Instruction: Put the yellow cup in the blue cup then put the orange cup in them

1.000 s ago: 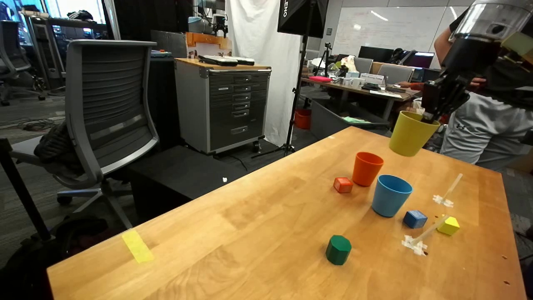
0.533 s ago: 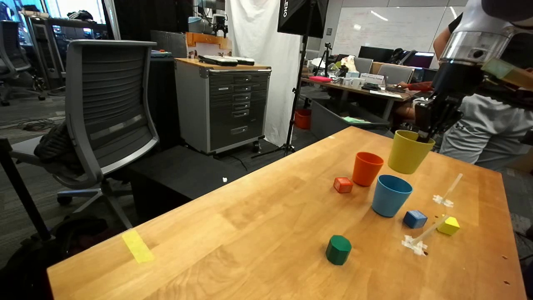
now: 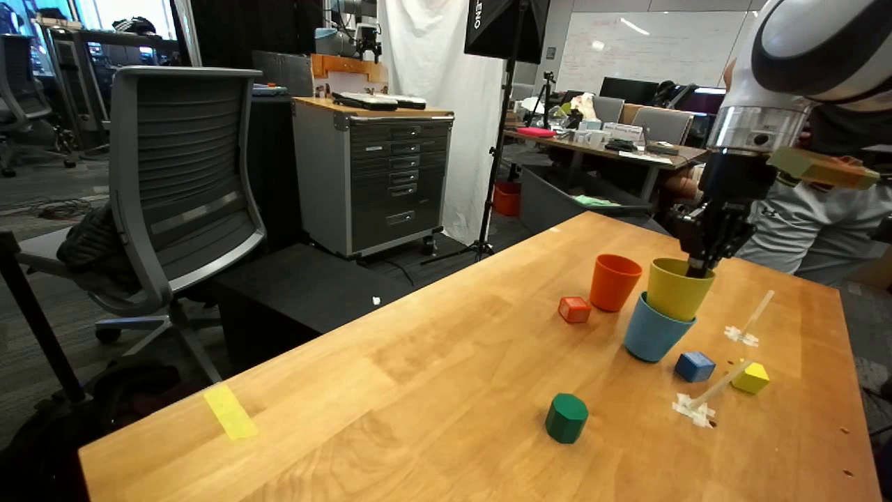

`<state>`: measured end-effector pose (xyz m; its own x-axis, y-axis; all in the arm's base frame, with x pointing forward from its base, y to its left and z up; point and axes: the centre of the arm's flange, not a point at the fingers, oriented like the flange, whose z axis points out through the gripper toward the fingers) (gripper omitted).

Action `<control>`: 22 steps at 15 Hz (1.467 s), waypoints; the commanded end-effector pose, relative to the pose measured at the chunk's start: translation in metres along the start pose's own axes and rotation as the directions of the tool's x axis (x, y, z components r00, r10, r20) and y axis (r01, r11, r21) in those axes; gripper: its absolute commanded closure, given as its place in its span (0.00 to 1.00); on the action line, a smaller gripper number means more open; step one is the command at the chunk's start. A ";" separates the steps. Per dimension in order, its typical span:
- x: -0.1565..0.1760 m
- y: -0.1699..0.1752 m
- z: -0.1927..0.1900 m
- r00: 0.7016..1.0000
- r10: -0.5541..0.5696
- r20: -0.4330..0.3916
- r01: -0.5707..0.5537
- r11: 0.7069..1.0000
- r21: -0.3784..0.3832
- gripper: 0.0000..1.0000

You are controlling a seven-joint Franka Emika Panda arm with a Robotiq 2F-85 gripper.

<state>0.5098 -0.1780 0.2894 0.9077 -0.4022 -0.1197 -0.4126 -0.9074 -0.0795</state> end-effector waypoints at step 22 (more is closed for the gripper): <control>0.010 -0.023 -0.031 0.994 -0.056 -0.092 0.058 0.998 0.015 0.00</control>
<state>0.5237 -0.1638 0.2915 0.9312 -0.3570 -0.0731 -0.3615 -0.9302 -0.0629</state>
